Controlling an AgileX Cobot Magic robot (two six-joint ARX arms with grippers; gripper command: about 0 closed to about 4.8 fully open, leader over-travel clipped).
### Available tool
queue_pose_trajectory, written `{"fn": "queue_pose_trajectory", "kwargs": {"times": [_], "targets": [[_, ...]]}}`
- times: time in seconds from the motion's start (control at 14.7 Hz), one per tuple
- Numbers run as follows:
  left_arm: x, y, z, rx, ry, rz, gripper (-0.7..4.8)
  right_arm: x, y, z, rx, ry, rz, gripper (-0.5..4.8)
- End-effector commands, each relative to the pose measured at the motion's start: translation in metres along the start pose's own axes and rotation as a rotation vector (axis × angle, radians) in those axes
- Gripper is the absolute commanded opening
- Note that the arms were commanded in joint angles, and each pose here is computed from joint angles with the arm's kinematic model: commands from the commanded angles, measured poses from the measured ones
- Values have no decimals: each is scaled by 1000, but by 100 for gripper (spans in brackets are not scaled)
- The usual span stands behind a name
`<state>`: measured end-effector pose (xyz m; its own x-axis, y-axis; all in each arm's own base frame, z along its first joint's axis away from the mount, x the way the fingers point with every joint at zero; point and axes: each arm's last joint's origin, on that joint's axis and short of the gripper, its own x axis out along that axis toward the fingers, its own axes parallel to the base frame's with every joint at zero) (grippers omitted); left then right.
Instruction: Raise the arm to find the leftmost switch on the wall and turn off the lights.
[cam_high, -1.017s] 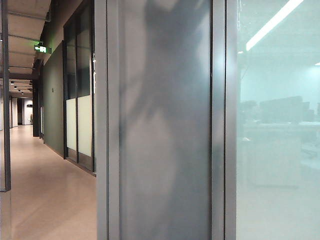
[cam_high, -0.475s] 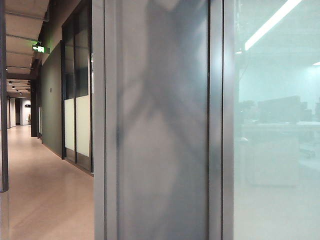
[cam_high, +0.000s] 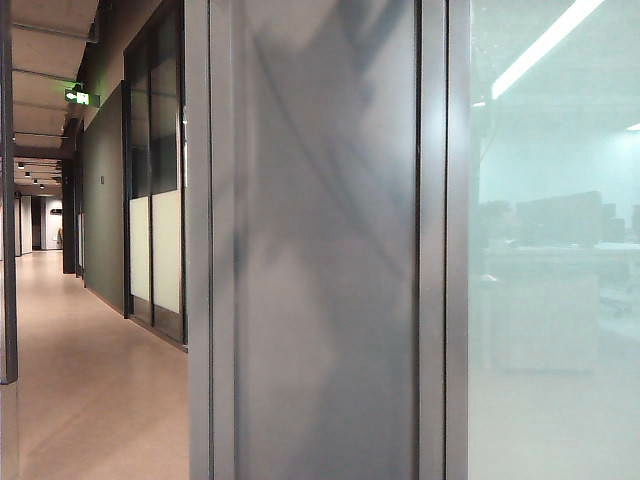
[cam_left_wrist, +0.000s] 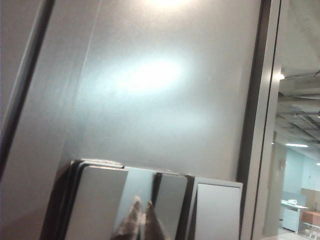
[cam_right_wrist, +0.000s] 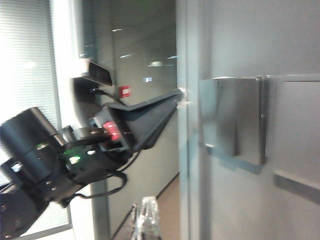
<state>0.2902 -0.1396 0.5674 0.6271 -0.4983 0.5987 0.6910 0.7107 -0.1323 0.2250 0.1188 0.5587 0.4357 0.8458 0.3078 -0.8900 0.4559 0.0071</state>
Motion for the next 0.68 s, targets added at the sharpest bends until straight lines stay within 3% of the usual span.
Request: {"fn": "queue_pose_trajectory", "kwargs": {"times": [0.07, 0.68], "targets": [[1, 0, 3, 30, -41, -13, -6, 4, 7, 1, 3, -9, 29, -1], [10, 10, -15, 44, -128, 27, -6, 15, 28, -5, 53, 7, 107, -1]]}}
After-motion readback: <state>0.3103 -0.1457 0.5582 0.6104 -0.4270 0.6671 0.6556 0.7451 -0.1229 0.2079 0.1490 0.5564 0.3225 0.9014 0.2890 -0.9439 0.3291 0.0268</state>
